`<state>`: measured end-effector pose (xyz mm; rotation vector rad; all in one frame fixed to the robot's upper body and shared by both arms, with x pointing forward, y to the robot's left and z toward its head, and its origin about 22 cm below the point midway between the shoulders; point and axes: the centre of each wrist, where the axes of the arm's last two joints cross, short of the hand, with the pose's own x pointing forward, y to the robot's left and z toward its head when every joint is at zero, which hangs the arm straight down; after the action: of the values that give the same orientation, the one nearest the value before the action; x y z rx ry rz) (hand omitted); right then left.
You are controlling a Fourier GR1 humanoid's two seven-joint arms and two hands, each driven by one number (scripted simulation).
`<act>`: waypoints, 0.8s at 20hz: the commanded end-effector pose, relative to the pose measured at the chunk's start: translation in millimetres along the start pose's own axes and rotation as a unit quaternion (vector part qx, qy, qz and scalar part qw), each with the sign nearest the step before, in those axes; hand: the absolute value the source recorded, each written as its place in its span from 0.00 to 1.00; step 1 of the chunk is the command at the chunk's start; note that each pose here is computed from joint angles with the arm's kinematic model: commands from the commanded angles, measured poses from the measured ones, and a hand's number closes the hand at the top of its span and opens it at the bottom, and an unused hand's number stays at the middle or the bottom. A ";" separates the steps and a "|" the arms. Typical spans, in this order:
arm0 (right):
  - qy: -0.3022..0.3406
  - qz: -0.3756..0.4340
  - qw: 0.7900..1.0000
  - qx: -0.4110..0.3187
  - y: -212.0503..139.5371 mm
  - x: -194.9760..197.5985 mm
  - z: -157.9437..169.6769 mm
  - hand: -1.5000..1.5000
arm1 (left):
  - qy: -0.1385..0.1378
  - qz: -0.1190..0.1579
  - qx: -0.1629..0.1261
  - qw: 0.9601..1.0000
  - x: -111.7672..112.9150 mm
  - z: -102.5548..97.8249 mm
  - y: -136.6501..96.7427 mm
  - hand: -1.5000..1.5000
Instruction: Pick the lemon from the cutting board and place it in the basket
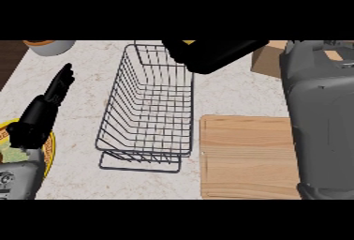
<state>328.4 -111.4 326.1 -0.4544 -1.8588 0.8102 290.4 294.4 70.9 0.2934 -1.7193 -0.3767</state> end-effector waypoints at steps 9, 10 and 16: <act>0.068 0.018 0.993 0.096 69.8 36.2 -43.9 1.00 | -0.005 -0.002 -0.007 1.000 12.2 -13.1 -4.0 0.50; 0.074 0.025 0.991 0.113 60.7 51.8 -41.6 1.00 | -0.004 -0.001 -0.003 1.000 -7.0 6.1 14.0 0.50; 0.119 0.131 0.976 0.130 85.6 60.6 -50.3 1.00 | -0.010 0.000 0.004 1.000 13.6 -5.5 -5.3 0.50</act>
<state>346.6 -14.1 321.1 -0.4838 -1.5440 1.0217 293.2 293.0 73.7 0.2906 -1.7208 -0.3848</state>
